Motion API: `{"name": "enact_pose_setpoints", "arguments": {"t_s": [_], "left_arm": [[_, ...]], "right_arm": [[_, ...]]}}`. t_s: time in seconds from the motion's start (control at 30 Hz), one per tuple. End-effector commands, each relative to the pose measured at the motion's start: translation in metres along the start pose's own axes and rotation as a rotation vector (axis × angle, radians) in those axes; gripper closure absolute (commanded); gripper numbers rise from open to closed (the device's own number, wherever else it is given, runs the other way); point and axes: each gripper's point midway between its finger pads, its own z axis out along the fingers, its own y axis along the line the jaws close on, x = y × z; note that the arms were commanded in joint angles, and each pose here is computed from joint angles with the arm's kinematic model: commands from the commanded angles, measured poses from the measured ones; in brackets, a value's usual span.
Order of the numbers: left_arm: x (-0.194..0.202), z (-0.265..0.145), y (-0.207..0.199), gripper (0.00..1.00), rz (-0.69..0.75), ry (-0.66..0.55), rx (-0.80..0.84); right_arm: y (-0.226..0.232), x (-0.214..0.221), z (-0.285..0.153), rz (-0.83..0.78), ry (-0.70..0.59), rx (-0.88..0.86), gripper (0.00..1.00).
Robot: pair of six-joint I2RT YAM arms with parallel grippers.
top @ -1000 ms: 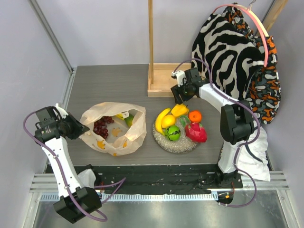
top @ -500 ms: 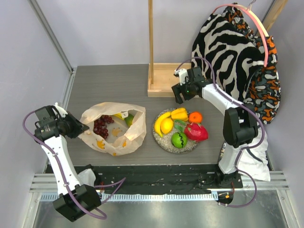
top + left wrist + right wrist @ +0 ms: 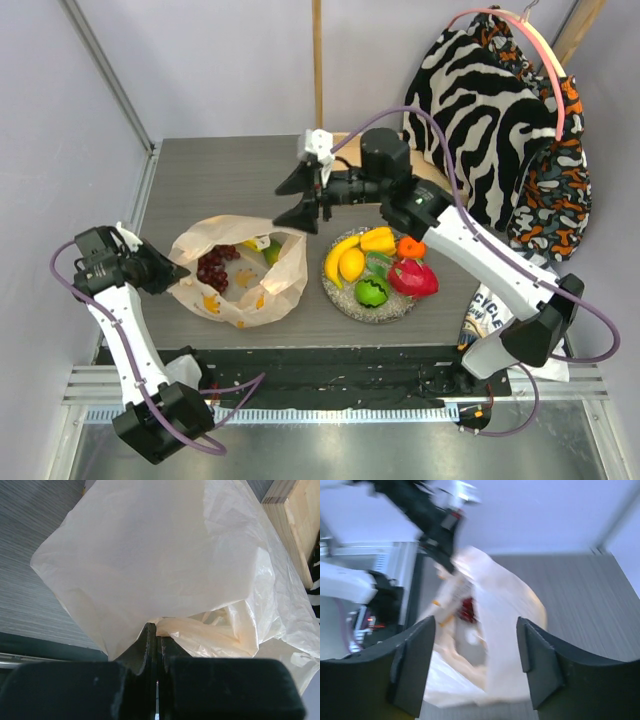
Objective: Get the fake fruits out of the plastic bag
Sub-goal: Take out the fake fruit from the plastic bag.
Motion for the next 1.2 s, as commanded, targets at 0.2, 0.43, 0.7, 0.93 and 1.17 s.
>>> {"name": "enact_pose_setpoints", "arguments": {"t_s": [0.2,0.43,0.7,0.93,1.17], "left_arm": [[-0.016,-0.009,-0.016,1.00,-0.008,-0.049,0.049],[-0.010,-0.021,-0.034,1.00,0.056,-0.059,0.124],[0.012,-0.020,-0.026,1.00,0.076,-0.037,0.108],[0.010,-0.021,-0.028,1.00,0.096,-0.042,0.112],[0.004,-0.018,-0.034,1.00,0.073,-0.035,0.138]], "right_arm": [[0.084,0.071,0.088,-0.025,0.133,-0.357,0.48],[0.055,0.150,0.126,-0.083,0.323,-0.178,0.57],[0.084,0.254,0.057,-0.057,0.612,-0.135,0.57],[0.069,0.250,0.058,-0.115,0.629,-0.096,0.57],[0.037,0.207,0.104,-0.144,0.507,0.004,0.51]]}}
